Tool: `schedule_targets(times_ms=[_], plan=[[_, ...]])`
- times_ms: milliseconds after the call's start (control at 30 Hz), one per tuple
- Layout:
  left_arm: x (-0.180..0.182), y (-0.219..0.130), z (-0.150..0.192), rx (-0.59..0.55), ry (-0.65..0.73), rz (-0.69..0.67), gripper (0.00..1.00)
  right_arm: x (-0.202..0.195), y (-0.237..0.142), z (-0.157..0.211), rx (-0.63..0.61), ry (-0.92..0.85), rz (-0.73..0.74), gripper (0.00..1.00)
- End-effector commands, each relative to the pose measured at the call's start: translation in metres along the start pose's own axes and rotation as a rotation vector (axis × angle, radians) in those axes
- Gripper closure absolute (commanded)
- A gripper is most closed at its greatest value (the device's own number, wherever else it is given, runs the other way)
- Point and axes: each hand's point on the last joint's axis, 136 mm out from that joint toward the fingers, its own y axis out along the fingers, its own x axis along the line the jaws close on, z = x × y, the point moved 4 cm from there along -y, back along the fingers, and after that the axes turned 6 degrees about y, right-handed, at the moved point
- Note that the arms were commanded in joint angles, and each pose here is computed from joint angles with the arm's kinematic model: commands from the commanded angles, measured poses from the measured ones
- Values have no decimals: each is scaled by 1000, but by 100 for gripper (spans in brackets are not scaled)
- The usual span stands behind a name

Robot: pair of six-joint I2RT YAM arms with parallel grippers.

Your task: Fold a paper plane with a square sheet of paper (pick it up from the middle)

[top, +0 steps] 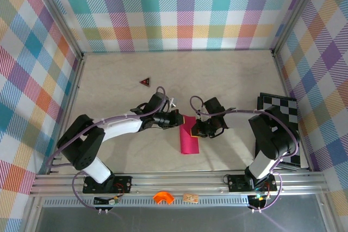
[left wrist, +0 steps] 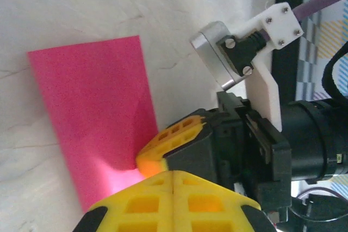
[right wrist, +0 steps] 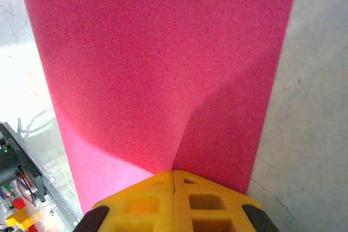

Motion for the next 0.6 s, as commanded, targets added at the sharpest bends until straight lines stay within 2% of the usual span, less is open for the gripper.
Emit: schedule_targets(times_ms=[0,400,567], plan=[[-11,10,1,40,-13,132,100,-43,8,17,34,99,164,100],[23,34,22,145,-49,46,100,-43,9,18,34,119,157,100],[45,35,35,168,-56,-50,100,-44,9,19,34,123,158,100]])
